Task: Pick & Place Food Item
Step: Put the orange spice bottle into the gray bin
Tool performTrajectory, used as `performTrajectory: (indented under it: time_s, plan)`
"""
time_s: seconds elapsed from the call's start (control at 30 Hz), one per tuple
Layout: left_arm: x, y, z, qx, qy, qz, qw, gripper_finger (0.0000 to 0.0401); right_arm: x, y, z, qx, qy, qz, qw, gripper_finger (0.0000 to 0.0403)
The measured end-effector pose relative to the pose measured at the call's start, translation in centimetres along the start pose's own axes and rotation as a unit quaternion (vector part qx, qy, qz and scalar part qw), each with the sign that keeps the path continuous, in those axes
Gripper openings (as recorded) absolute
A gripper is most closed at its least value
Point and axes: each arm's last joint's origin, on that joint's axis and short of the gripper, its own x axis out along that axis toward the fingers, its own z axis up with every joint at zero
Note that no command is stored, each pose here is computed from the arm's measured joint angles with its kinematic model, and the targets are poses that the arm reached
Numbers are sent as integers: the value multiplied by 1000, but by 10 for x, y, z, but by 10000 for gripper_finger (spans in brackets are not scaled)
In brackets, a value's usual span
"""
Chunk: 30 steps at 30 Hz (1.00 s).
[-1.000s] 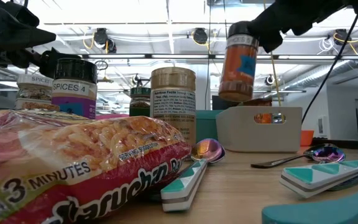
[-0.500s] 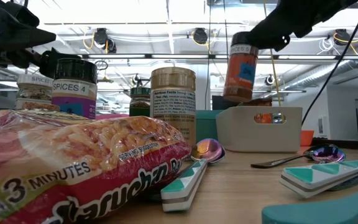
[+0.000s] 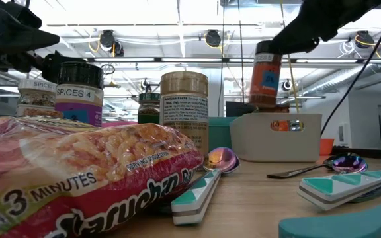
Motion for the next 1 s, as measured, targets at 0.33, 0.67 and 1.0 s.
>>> performTrajectory:
  time_s: [0.33,0.67,1.0]
  plan:
    - [0,0,0,0,-2,0,1000,397,-17,-11,-10,14,21,-86,996,187]
    - [0,0,0,0,-2,0,1000,397,-17,-23,-23,39,50,-162,985,186]
    - [0,0,0,0,-2,0,1000,397,6,-48,-51,61,83,-193,976,186]
